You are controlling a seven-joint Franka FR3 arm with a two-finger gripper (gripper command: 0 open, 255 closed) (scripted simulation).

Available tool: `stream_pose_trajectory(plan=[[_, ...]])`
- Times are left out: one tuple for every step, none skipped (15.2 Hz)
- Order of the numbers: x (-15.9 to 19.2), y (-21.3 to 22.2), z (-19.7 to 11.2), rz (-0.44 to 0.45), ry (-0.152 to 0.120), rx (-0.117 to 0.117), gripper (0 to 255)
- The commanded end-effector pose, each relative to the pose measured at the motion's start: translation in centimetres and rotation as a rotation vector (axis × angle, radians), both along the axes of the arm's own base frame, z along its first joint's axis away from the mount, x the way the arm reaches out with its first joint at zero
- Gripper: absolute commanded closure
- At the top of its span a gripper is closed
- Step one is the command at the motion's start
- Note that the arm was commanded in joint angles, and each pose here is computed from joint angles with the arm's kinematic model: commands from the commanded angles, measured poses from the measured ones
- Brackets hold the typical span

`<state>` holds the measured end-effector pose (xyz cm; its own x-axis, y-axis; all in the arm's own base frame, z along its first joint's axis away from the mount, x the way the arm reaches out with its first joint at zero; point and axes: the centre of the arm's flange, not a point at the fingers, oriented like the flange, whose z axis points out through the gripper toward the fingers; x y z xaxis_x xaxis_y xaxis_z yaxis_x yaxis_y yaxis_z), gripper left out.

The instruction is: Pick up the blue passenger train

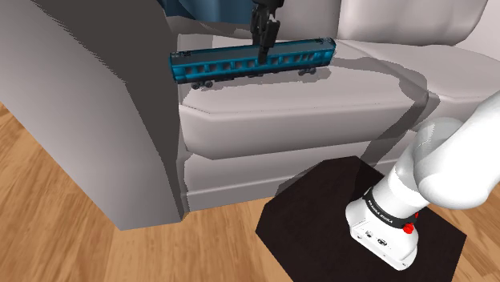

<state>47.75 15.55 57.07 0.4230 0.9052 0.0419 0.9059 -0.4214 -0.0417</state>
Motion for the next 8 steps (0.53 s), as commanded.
stream_pose_trajectory(plan=[[0.0, 0.0, 1.2, 0.0, -0.002, 0.001, 255], [0.0, 0.0, 1.7, 0.0, -0.002, 0.001, 255], [0.0, 0.0, 2.3, 0.0, -0.002, 0.001, 255], [0.0, 0.0, 2.8, 0.0, -0.002, 0.001, 255], [0.0, 0.0, 3.3, 0.0, -0.002, 0.001, 255], [0.0, 0.0, 3.8, 0.0, -0.002, 0.001, 255], [0.0, 0.0, 4.4, 0.0, -0.002, 0.001, 255], [0.0, 0.0, 4.9, 0.0, -0.002, 0.001, 255]])
